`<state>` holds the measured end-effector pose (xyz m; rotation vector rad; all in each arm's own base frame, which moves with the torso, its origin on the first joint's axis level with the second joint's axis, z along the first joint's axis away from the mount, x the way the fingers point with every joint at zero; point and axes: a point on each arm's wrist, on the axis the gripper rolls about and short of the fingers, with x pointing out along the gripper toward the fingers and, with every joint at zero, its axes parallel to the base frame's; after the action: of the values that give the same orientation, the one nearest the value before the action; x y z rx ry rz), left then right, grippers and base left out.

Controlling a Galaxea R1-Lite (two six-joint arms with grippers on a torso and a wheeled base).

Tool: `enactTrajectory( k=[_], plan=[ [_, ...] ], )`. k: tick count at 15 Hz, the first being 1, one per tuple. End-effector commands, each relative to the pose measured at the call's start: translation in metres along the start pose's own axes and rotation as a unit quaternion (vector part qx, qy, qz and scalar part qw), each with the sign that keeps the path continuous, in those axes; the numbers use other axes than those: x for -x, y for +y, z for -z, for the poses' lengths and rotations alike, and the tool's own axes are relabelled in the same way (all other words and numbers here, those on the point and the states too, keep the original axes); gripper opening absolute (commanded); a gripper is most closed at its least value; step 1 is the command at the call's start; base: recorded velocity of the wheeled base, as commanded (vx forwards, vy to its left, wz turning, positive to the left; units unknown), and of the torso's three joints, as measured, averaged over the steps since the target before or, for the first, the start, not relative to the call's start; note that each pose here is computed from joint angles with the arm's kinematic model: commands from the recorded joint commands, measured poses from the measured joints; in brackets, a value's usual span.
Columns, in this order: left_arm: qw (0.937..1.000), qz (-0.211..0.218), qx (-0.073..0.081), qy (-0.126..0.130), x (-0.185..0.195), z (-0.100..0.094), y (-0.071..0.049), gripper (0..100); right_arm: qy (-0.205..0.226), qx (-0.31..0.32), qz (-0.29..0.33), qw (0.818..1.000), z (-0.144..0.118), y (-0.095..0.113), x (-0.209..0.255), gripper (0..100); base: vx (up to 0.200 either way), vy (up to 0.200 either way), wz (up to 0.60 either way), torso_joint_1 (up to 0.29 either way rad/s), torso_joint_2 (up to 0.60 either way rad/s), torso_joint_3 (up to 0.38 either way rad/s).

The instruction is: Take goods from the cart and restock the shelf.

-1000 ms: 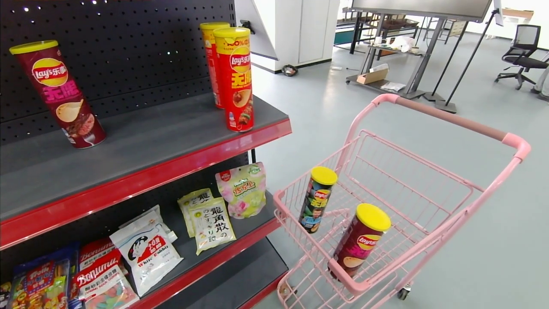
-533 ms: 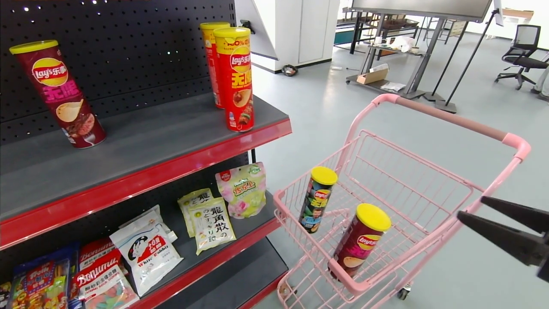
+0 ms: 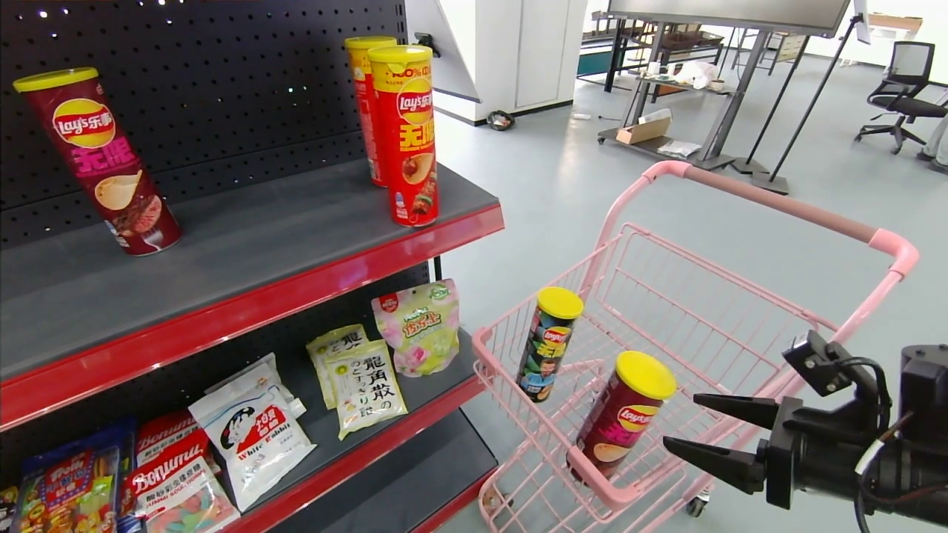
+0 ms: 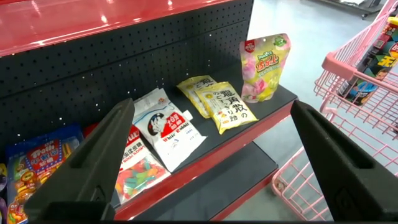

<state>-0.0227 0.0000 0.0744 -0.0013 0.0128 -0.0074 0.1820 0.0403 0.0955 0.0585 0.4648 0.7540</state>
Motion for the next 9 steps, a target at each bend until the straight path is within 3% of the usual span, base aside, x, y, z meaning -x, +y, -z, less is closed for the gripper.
enactTrajectory(
  k=[1, 9],
  plan=[
    [1.0000, 0.000, 0.000, 0.000, 0.000, 0.000, 0.000, 100, 0.027, -0.014, -0.003, 1.000, 0.008, -0.008, -0.012, 100, 0.000, 0.000, 0.00, 0.000, 0.00, 0.000],
    [1.0000, -0.001, 0.000, 0.000, 0.000, 0.000, 0.000, 100, 0.021, -0.012, 0.003, 1.000, 0.018, -0.033, -0.042, 100, 0.000, 0.000, 0.00, 0.000, 0.00, 0.000]
  ],
)
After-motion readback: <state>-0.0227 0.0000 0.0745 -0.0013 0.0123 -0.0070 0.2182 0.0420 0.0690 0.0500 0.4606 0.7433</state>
